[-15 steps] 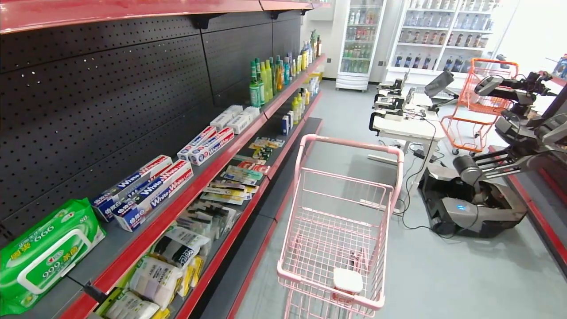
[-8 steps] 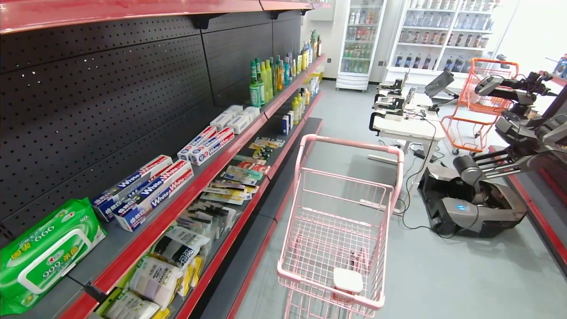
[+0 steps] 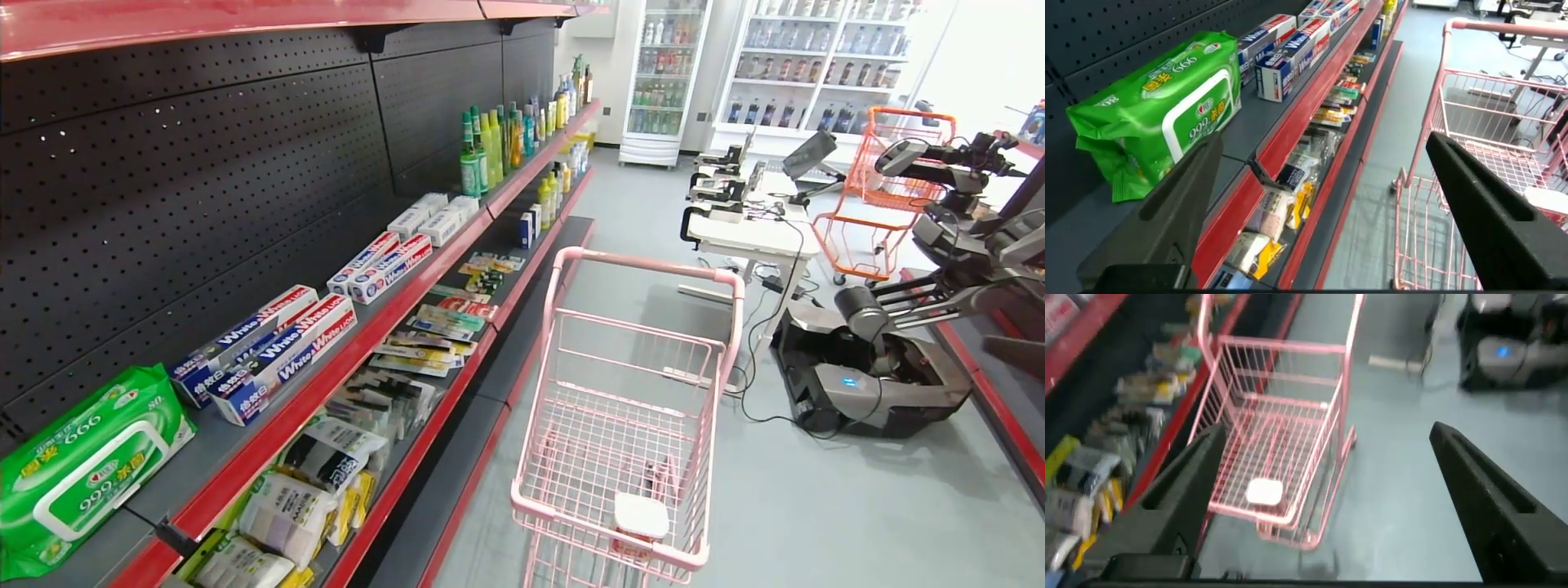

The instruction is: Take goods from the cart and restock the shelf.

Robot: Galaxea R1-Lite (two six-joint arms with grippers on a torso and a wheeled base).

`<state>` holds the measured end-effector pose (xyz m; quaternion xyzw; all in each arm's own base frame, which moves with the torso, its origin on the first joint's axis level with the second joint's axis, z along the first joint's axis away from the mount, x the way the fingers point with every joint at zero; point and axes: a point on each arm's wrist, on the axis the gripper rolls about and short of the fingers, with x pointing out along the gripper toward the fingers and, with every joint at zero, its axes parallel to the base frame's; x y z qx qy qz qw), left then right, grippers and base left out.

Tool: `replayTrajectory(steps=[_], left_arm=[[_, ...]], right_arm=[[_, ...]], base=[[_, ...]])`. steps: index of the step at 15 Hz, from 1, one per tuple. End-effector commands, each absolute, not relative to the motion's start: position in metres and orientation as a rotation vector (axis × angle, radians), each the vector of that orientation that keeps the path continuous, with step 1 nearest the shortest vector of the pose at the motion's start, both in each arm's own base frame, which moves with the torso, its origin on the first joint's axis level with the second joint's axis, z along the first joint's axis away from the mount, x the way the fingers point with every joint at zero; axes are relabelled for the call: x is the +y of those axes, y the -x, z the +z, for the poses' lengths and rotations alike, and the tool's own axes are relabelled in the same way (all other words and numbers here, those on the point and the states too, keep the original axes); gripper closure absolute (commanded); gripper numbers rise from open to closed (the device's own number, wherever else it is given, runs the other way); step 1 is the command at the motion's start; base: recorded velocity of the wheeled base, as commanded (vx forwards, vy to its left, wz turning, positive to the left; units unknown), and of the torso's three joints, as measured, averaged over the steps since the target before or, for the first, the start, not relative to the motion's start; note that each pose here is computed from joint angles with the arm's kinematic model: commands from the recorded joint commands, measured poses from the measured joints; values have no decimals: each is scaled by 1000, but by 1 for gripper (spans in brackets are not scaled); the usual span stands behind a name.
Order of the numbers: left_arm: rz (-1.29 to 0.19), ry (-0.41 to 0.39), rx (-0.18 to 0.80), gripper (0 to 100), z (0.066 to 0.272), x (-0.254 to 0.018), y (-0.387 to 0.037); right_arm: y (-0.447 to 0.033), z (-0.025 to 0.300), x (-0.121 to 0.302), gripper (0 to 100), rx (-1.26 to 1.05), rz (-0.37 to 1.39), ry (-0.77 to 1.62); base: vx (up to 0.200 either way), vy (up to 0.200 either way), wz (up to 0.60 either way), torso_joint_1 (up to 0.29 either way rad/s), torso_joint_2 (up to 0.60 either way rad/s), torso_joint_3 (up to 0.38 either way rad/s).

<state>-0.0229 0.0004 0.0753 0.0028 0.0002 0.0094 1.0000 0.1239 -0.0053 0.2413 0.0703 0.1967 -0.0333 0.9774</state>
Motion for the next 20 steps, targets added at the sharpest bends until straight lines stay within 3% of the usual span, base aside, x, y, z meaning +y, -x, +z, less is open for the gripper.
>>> replayTrajectory(steps=[1,4,8,10,13,20], left_arm=[[20,-5,2,0,75,0,23],[20,-3,2,0,75,0,23],[20,-3,2,0,75,0,23],[20,-3,2,0,75,0,23],[20,-3,2,0,75,0,23],[20,-3,2,0,75,0,23]], right_arm=[[-243,183,-2,0,802,7,-185],[-292,158,13,0,893,73,-160],[-317,125,16,0,985,123,-72],[-344,111,34,0,1001,229,-114],[-374,93,54,0,1034,190,-264],[-372,39,81,0,1205,191,-257]], base=[[0,0,0,0,0,0],[0,0,0,0,0,0],[0,0,0,0,0,0],[0,0,0,0,0,0],[0,0,0,0,0,0],[0,0,0,0,0,0]])
